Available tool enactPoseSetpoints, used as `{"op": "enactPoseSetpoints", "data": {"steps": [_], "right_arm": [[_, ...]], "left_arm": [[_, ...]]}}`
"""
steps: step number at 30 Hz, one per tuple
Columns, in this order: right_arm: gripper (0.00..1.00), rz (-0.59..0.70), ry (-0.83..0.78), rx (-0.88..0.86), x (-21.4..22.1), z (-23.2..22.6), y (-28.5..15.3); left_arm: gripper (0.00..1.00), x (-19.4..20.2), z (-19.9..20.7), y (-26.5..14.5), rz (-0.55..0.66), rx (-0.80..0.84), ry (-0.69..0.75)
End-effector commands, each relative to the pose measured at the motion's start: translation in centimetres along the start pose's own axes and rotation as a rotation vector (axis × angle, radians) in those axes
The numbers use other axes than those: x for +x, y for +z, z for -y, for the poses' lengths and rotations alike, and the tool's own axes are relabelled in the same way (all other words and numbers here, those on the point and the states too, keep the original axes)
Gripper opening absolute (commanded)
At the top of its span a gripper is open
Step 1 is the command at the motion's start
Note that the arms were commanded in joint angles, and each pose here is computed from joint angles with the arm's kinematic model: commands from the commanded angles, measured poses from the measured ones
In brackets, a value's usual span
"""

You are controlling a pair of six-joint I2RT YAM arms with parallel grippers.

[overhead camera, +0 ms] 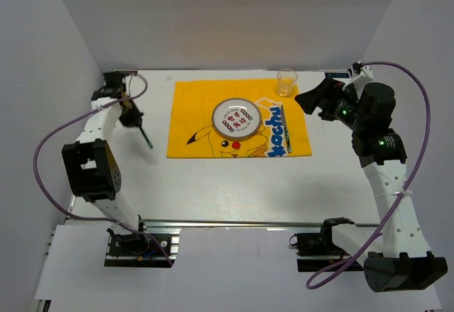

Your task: Set the dinner table for one person

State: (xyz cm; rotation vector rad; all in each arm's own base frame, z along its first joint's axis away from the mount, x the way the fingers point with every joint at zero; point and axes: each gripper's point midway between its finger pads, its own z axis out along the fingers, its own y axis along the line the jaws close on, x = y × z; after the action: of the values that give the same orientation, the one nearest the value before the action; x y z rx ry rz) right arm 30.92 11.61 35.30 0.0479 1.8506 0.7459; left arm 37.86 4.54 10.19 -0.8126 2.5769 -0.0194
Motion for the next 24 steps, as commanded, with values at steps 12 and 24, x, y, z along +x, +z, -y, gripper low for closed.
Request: {"op": "enactPoseSetpoints", "data": {"steps": [12, 24], "right_arm": [[0.89, -0.029, -0.068, -0.098, -0.4, -1.4, 0.7], [0.89, -0.059, -0.084, -0.094, 0.7, -0.9, 0.6]], "left_arm": [[0.00, 4.2, 18.4, 2.4, -0.177, 0.237, 0.500], [0.00, 6.5, 18.8, 5.4, -0.232, 0.202, 0.542]]}}
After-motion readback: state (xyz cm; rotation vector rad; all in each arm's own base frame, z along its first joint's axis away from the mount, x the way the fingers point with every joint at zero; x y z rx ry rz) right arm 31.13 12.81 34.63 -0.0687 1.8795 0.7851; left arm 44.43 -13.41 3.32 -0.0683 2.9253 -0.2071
